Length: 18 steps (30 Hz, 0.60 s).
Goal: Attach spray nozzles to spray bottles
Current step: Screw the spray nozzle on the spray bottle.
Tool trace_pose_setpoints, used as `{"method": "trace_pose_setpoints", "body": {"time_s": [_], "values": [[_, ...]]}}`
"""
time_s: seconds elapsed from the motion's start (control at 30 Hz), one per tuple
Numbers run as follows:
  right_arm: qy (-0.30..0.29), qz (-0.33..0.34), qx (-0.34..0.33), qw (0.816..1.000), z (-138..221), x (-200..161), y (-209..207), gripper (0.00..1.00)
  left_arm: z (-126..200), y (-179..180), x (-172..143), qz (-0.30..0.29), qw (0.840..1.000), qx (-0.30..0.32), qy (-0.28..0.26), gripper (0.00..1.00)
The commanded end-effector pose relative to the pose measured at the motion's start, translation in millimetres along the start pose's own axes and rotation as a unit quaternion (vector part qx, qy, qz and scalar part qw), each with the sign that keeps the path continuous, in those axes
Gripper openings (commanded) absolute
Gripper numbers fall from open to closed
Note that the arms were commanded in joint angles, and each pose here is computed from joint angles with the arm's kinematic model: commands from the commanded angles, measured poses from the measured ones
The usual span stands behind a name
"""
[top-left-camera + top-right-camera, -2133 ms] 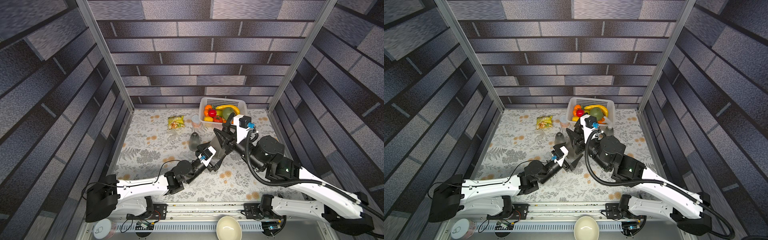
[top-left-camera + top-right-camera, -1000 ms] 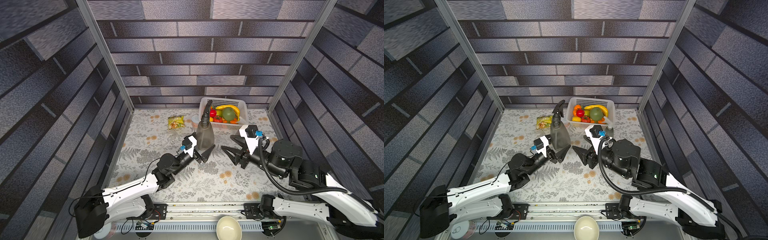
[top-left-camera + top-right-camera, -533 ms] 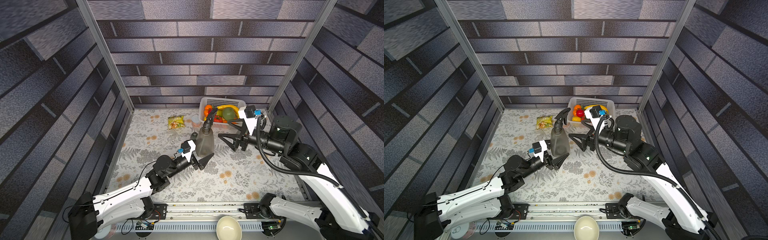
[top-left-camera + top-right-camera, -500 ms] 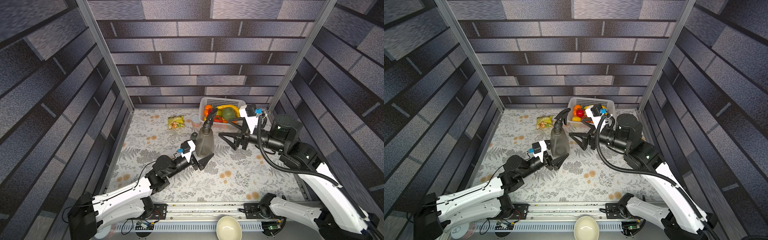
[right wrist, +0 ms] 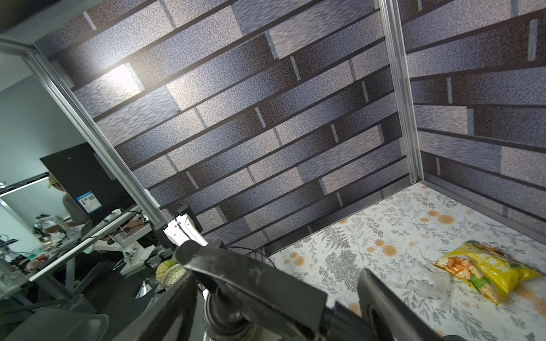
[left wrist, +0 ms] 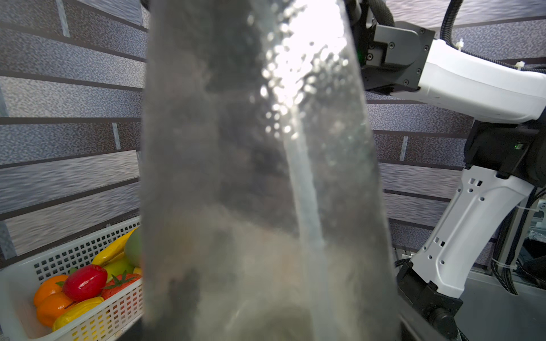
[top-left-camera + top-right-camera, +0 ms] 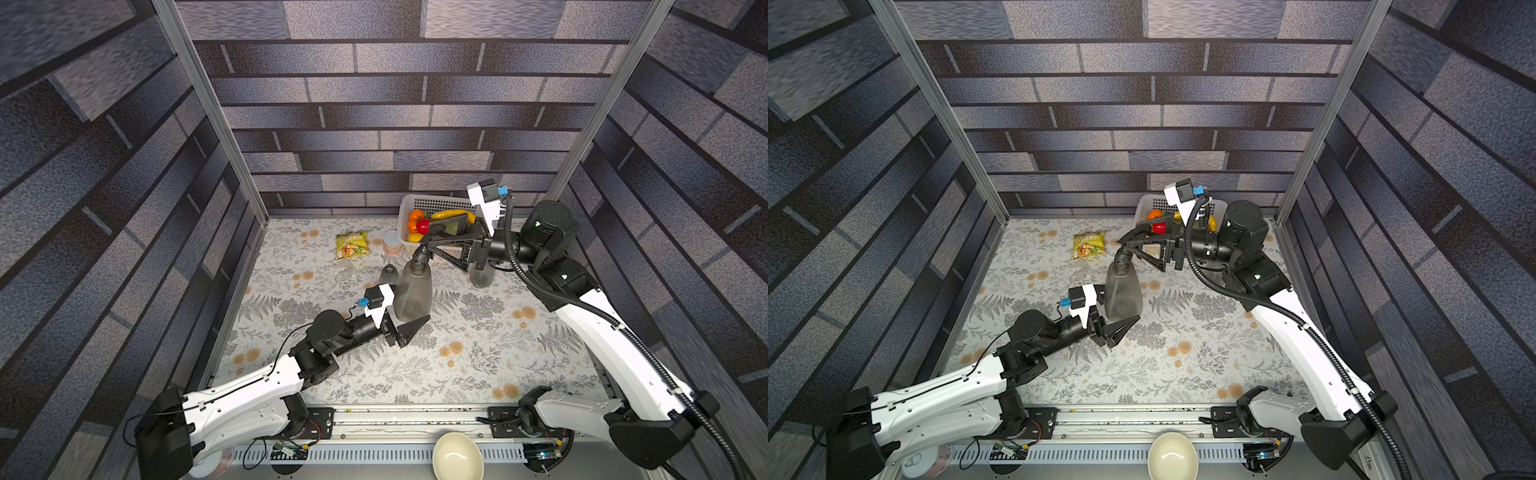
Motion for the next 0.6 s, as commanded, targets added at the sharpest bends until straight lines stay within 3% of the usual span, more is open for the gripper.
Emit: {"method": "trace_pose_setpoints", "body": {"time_s": [0.0, 0.1, 0.23, 0.57], "values": [[-0.003, 0.009, 0.042, 0.999, 4.0, 5.1, 18.5, 0.73, -3.4, 4.0, 17.3, 0.002, 1.0, 0.0, -0.027, 0.69], [-0.005, 0.009, 0.043, 0.999, 8.8, 2.3, 28.0, 0.57, -4.6, 9.8, 12.5, 0.011, 1.0, 0.009, -0.025, 0.69], [0.004, 0.008, 0.011, 1.0, 11.2, -10.0, 29.0, 0.44, -8.2, 15.8, 9.6, 0.022, 0.999, 0.013, -0.027, 0.68], [0.03, 0.016, -0.09, 0.995, 2.3, -29.4, 13.3, 0.38, -15.9, 15.6, 10.1, 0.02, 0.999, 0.01, -0.025, 0.68]]}}
Point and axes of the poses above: each gripper's point midway between its finger pads, its own z axis back along the fingers, its own y axis along the line the jaws close on, x = y × z, the point moved 6 cm from there along z, back along the fingers, and after that the axes turned 9 degrees about -z, right-handed, at the moved point
